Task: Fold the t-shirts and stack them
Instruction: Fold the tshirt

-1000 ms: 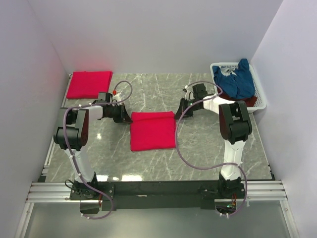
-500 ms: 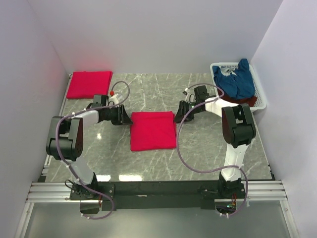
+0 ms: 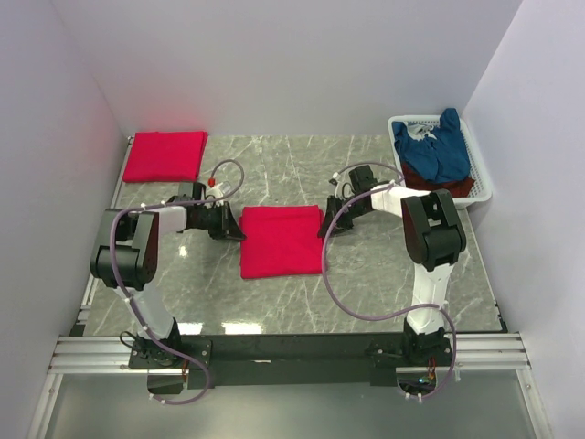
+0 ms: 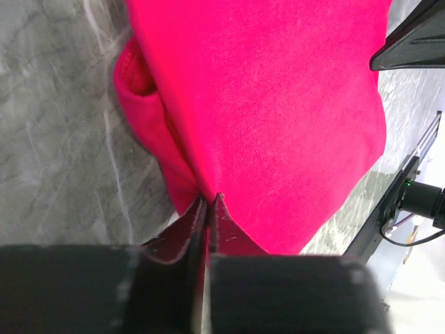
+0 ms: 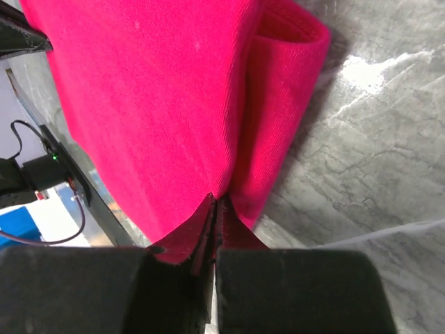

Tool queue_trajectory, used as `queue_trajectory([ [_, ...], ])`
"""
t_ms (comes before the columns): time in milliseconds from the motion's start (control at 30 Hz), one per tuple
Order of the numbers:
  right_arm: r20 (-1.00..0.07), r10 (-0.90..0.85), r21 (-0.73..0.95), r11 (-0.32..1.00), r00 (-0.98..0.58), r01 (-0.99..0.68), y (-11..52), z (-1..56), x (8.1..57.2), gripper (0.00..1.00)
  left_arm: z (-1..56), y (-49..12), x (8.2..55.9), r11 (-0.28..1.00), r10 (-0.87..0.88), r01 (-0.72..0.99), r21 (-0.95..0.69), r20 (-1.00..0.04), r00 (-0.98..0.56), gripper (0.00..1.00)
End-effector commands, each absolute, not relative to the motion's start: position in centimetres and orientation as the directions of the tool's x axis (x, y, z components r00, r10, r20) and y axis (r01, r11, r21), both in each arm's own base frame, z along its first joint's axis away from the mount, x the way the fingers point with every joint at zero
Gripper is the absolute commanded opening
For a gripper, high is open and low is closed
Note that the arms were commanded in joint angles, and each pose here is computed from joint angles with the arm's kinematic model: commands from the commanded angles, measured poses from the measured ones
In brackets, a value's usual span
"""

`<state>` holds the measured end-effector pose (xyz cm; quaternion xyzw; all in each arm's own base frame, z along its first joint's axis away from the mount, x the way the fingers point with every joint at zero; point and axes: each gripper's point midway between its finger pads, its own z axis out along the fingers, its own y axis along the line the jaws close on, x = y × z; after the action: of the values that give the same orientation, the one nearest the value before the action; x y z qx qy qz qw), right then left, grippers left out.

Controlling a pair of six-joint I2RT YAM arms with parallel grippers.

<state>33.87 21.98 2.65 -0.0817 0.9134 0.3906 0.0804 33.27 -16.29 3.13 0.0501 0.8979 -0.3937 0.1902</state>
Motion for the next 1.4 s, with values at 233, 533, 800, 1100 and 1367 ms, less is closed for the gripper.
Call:
queue_trajectory([
  [233, -0.292, -0.080, 0.688, 0.675, -0.953, -0.267, 20.9, 5.4, 36.6, 0.25, 5.6, -15.0, 36.0, 0.687, -0.059, 0.313, -0.655, -0.480, -0.875, 0.19],
  [533, -0.406, -0.094, 0.785, 0.474, -0.909, -0.399, 24.2, 13.1, 30.3, 0.68, 12.6, -19.0, 29.0, 0.446, -0.082, 0.446, -0.776, -0.532, -0.843, 0.27],
  [800, -0.180, -0.224, 0.910, 0.331, -0.958, -0.249, 32.6, 9.5, 24.7, 0.10, 9.6, -25.1, 25.1, 0.340, -0.008, 0.336, -0.878, -0.360, -0.933, 0.01],
  [1100, 0.007, -0.246, 0.859, 0.498, -0.969, -0.120, 29.4, 0.6, 23.9, 0.00, 1.2, -22.6, 25.0, 0.520, 0.033, 0.150, -0.841, -0.156, -0.987, 0.01],
  [1367, 0.019, -0.234, 0.812, 0.571, -0.972, -0.122, 24.6, 0.2, 23.4, 0.00, -0.3, -19.4, 23.0, 0.542, 0.103, 0.114, -0.832, -0.069, -0.992, 0.01],
])
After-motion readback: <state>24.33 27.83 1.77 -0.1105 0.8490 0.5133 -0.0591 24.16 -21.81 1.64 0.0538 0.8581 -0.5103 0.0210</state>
